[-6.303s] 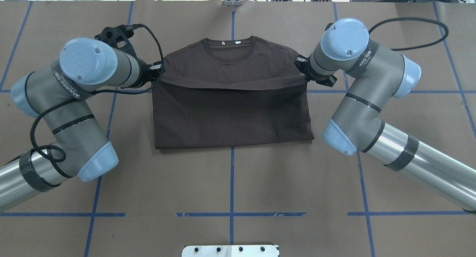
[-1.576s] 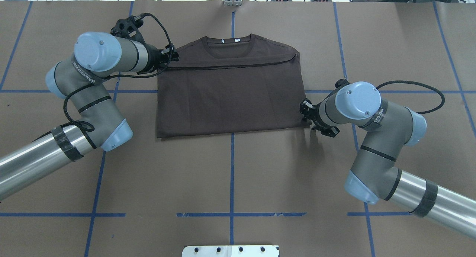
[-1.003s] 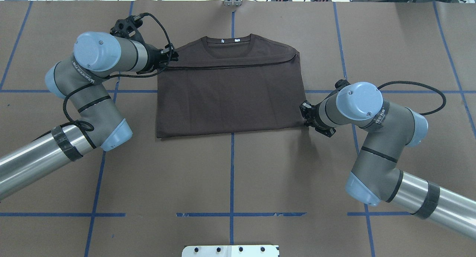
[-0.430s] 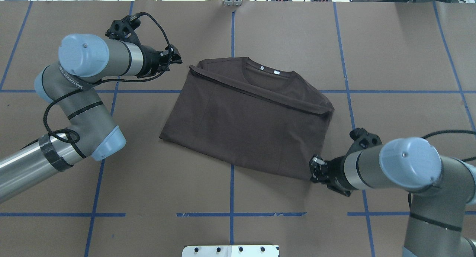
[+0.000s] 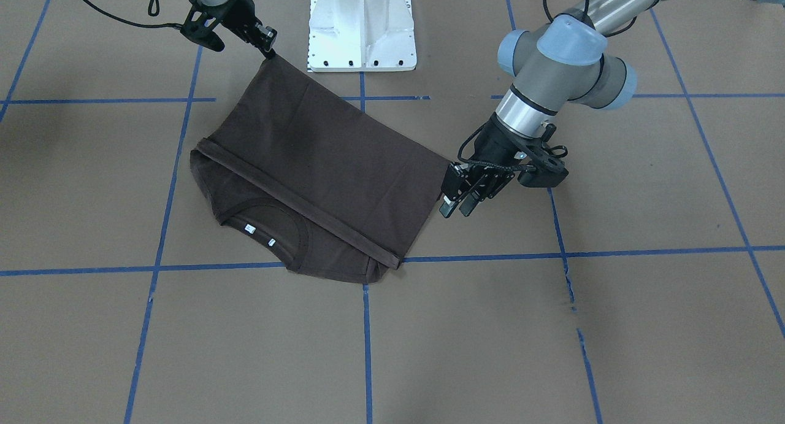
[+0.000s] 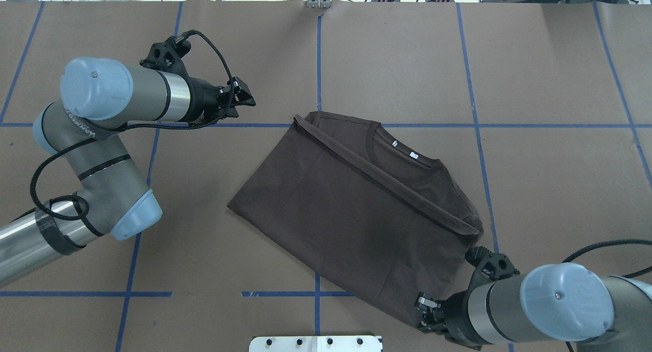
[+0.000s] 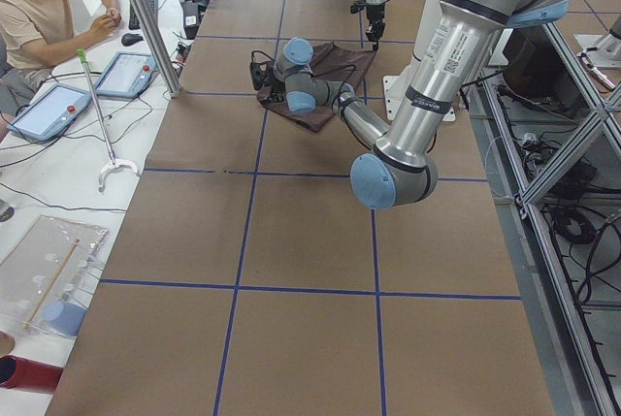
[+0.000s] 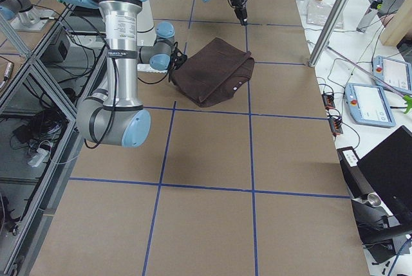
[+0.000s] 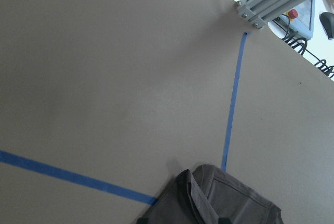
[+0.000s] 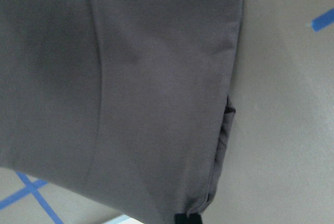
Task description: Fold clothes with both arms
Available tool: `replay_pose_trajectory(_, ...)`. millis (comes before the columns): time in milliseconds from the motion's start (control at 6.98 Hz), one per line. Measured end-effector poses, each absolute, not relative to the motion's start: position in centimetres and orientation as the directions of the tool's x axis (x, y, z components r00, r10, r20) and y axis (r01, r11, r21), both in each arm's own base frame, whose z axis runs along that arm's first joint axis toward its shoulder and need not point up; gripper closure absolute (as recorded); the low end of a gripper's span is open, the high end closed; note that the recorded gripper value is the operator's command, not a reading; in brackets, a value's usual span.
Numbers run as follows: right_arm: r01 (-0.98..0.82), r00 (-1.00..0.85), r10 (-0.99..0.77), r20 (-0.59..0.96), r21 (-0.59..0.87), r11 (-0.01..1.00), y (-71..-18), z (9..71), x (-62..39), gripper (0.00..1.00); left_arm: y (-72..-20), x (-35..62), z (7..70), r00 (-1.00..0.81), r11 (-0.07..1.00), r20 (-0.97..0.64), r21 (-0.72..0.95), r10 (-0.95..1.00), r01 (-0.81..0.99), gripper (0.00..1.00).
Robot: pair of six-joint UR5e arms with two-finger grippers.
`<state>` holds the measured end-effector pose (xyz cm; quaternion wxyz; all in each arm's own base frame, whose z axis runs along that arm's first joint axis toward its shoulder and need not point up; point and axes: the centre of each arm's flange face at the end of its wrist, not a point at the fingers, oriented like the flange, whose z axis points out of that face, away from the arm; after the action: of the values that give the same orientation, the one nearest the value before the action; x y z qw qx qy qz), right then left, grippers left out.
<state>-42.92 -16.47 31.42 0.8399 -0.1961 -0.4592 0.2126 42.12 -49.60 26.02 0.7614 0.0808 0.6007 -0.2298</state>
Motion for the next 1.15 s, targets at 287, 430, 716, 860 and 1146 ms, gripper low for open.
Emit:
replay_pose_trajectory(287, -0.156, 0.503, 0.524, 0.687, -0.524, 0.837, -15.1, 31.5, -43.3, 0.0, -45.3, 42.6, 26.8, 0.149, 0.887, -0.937, -0.235, -0.316, 0.397, 0.38)
replay_pose_trajectory(430, -0.172, 0.49, 0.534, 0.689, -0.524, 0.834, -16.0, 31.3, -43.0, 0.0, -42.4, 43.3, 27.9, 0.148, 0.882, -0.921, -0.285, -0.361, 0.374, 0.34)
replay_pose_trajectory(716, -0.238, 0.442, 0.571, 0.692, -0.523, 0.818, -19.5, 31.1, -41.7, 0.0, -38.3, 45.5, 30.9, 0.183, 0.859, -0.888, -0.327, -0.422, 0.394, 0.34)
replay_pose_trajectory(860, -0.262, 0.429, 0.582, 0.691, -0.521, 0.812, -20.7, 31.3, -41.3, 0.0, -37.3, 47.2, 31.9, 0.218, 0.856, -0.874, -0.325, -0.434, 0.402, 0.34)
replay_pose_trajectory(1146, -0.285, 0.432, 0.591, 0.682, -0.519, 0.806, -21.4, 32.1, -41.5, 0.0, -36.5, 49.9, 32.8, 0.271, 0.853, -0.853, -0.316, -0.447, 0.415, 0.31)
